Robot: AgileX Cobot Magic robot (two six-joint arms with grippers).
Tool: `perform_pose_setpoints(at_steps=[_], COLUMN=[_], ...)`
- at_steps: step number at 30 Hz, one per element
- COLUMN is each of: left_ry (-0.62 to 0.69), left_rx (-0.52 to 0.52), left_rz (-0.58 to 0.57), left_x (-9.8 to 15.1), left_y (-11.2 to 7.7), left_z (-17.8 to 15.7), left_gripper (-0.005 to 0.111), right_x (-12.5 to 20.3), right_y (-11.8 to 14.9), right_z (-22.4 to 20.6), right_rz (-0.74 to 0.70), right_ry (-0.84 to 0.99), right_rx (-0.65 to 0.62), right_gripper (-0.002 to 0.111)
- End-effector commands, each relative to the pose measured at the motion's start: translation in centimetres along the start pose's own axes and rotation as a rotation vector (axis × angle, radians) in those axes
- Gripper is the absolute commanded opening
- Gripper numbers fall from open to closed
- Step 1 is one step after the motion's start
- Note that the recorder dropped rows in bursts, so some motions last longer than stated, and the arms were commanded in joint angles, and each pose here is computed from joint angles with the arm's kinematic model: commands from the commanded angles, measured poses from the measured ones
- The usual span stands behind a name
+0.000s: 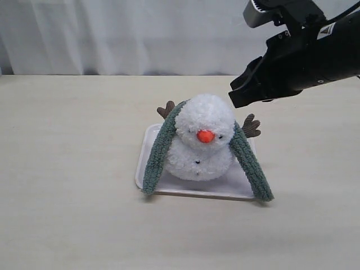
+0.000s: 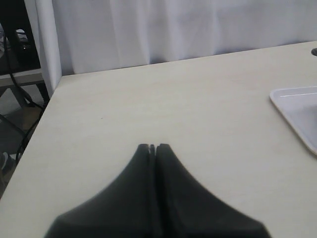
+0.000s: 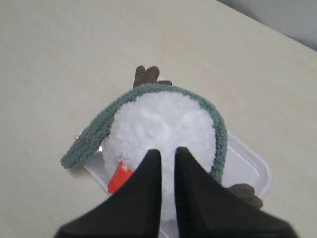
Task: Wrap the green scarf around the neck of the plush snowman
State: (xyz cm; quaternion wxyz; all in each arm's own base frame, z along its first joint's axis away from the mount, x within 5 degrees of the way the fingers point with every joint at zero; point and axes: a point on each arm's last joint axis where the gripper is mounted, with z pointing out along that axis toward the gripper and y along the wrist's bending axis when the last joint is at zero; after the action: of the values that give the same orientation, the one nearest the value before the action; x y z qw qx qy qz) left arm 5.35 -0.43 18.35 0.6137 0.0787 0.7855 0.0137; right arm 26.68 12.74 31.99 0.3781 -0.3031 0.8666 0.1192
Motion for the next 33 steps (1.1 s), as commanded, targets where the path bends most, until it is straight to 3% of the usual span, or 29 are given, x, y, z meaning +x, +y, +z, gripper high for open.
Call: perform_pose_setpoints(at_steps=[1, 9, 12, 14, 17, 24, 28, 33], left_ry=[-0.014, -0.016, -0.086, -0.271, -0.448, -0.734, -0.794, -0.845], left_rx=[0.006, 0.002, -0.020, -0.014, -0.025, -0.083, 0.012, 0.058], left_rz=[-0.003, 0.013, 0.064, -0.071, -0.229, -0.306, -0.570, -0.671], left_x=[-0.1, -0.1, -0.7, -2.4, -3.8, -5.8, -6.1, -6.4], left_y=[0.0, 0.0, 0.2, 0.2, 0.7, 1.7, 1.8, 1.9], left_z=[0.0, 0.0, 0.0, -0.3, -0.9, -2.3, -2.6, -2.9], left_gripper=[0.000, 0.000, 0.000, 0.000, 0.000, 0.000, 0.000, 0.000], right_x=[-0.4, 0.4, 0.5, 0.5, 0.5, 0.4, 0.4, 0.4], right_y=[0.0, -0.4, -0.3, -0.3, -0.3, -0.3, -0.3, -0.3], right_z=[1.3, 4.3, 4.3, 4.3, 4.3, 4.3, 4.3, 4.3], right_rz=[-0.032, -0.010, -0.010, 0.002, 0.007, 0.007, 0.014, 0.019], right_ry=[-0.050, 0.007, 0.012, 0.011, 0.011, 0.007, 0.005, 0.004], right_rx=[-0.029, -0.051, -0.055, -0.060, -0.061, -0.058, -0.061, -0.064], right_gripper=[0.004, 0.004, 0.004, 0.004, 0.004, 0.004, 0.004, 0.004])
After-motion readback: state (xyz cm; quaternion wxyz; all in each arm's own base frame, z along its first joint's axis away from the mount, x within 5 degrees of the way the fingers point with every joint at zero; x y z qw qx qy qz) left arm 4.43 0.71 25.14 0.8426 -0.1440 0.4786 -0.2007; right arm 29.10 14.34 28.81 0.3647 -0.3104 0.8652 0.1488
